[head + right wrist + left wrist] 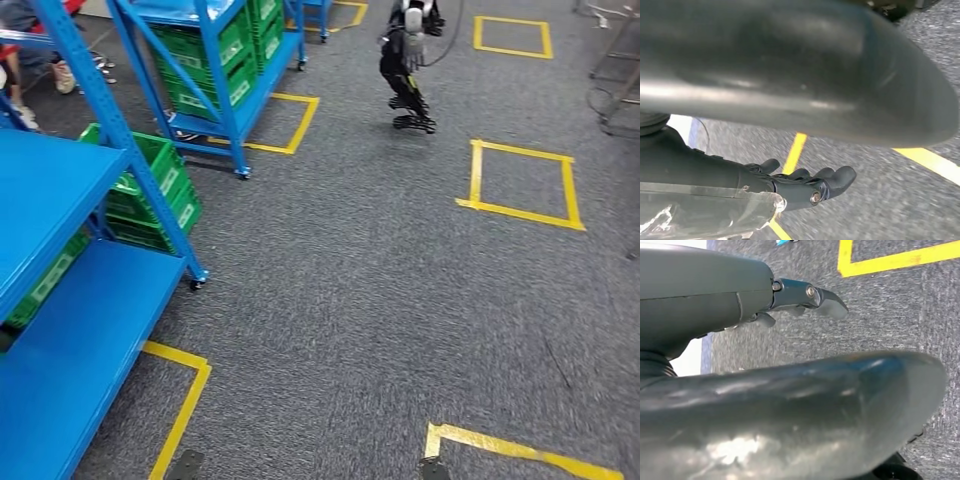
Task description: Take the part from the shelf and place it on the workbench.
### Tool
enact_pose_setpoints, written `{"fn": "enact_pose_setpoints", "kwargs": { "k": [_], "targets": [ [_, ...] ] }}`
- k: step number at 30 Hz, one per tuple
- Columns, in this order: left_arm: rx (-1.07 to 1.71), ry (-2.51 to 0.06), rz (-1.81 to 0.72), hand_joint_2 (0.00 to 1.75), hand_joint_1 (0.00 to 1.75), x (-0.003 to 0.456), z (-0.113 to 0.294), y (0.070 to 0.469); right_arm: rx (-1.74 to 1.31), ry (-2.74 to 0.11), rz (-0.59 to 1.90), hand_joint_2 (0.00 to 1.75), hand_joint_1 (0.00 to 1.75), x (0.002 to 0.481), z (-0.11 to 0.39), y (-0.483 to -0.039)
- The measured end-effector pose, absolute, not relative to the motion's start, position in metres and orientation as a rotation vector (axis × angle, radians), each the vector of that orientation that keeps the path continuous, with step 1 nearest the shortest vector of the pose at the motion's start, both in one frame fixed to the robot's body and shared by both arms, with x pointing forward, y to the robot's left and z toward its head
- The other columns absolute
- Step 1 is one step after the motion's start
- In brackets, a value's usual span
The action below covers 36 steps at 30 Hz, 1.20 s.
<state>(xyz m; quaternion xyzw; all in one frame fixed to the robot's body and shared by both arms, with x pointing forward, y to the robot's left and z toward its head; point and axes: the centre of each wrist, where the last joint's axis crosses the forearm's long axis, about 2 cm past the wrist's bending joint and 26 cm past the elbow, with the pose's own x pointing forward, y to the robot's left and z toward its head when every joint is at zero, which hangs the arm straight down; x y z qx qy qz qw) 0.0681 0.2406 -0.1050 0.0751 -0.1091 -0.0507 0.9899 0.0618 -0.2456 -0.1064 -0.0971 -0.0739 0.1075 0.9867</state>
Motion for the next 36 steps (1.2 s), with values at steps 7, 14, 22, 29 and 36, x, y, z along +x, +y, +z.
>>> {"fn": "enact_pose_setpoints", "kwargs": {
  "k": [7, 14, 22, 29, 36],
  "targets": [
    [0.152, -0.212, -0.102, 0.00, 0.00, 0.0654, -0.1055, 0.2413, -0.193, -0.149, 0.219, 0.00, 0.00, 0.0635, -0.1062, -0.2454],
    [0.150, -0.213, -0.102, 0.00, 0.00, 0.0661, -0.1054, 0.2412, -0.192, -0.145, 0.220, 0.00, 0.00, 0.0615, -0.1064, -0.2454],
    [0.150, -0.208, -0.101, 0.00, 0.00, 0.0660, -0.1055, 0.2418, -0.194, -0.151, 0.228, 0.00, 0.00, 0.0650, -0.1059, -0.2453],
    [0.142, -0.202, -0.101, 0.00, 0.00, 0.0648, -0.1058, 0.2429, -0.197, -0.140, 0.249, 0.00, 0.00, 0.0602, -0.1066, -0.2448],
    [0.150, -0.195, -0.101, 0.00, 0.00, 0.0615, -0.1067, 0.2470, -0.192, -0.141, 0.259, 0.00, 0.00, 0.0607, -0.1062, -0.2413]
  ]
}}
